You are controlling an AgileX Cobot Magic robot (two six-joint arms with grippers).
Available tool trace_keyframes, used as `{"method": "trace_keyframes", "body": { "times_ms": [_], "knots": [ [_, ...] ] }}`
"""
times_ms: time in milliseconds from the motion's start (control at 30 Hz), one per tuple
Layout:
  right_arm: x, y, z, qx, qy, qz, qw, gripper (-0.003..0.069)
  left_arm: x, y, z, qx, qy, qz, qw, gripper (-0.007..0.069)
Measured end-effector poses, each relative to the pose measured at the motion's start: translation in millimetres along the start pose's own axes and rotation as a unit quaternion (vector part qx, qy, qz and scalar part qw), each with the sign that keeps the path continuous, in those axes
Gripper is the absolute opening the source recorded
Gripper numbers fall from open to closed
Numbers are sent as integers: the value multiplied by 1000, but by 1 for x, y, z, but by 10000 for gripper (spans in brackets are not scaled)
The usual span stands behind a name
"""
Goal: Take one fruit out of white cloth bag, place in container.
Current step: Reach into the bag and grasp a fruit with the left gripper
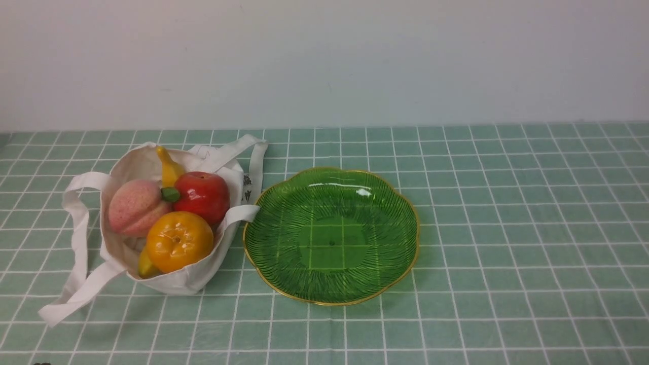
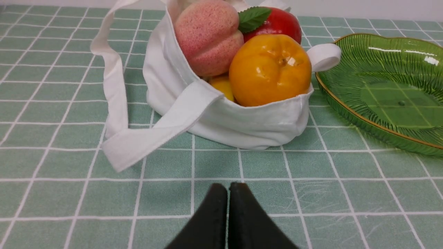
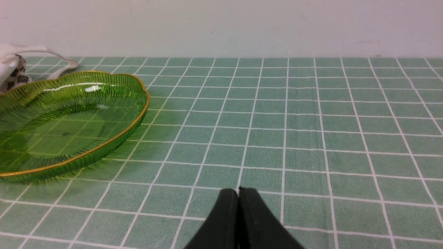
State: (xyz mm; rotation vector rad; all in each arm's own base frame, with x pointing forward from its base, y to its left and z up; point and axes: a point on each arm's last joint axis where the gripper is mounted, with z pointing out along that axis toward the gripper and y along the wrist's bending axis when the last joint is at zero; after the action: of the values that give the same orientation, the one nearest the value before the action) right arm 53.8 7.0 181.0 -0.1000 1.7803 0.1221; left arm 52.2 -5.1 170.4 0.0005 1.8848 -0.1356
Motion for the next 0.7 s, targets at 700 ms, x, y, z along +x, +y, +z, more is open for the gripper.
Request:
{"method": "trace_keyframes", "body": {
  "times_ms": [700],
  "knots": [
    [0,0,0,0,0,0,1000,-15,-12,-22,-3,142,12,-548,824,-8]
  ]
}}
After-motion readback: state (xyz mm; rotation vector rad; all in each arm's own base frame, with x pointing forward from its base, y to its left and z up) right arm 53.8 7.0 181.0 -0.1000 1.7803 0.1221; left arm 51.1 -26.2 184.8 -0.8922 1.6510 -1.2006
